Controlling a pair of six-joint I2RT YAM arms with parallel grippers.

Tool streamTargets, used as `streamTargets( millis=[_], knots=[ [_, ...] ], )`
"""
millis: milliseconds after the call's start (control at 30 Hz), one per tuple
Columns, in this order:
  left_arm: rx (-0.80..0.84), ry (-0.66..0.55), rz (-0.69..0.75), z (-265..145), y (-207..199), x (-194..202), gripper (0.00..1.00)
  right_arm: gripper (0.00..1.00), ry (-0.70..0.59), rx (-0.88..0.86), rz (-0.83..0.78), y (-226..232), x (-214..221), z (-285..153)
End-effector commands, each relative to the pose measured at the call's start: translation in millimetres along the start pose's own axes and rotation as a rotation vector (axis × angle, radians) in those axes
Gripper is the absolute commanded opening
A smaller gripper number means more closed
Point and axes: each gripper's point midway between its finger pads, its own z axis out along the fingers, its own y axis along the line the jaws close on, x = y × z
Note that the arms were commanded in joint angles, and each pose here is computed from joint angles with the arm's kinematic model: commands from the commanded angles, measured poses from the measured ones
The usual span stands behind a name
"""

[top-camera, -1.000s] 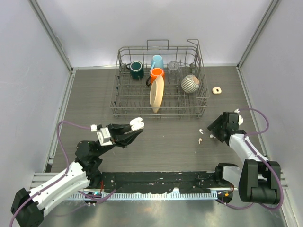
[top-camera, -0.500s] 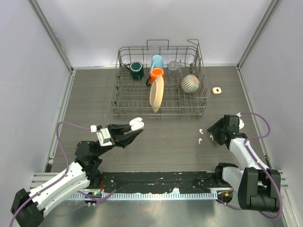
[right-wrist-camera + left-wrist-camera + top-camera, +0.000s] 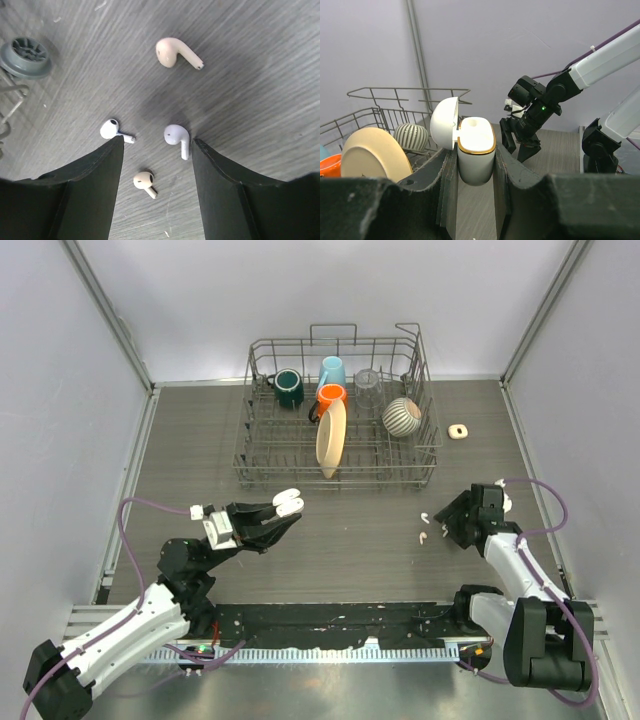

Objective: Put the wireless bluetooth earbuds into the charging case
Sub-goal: Pick up the earbud from the center of the board.

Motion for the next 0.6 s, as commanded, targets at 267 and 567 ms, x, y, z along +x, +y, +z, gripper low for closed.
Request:
streamTargets(
  millis=[267, 567],
  knots=[
    [0.001, -0.053, 0.027, 7.4, 1.6, -21.6, 0.00, 0.57, -0.054, 0.163, -0.168, -4.2, -19.5, -13.3],
    [-0.003, -0.050, 0.030, 8.3, 2.9, -20.1, 0.00, 0.57, -0.031, 0.211, -0.331, 1.3, -26.3, -9.4]
  ],
)
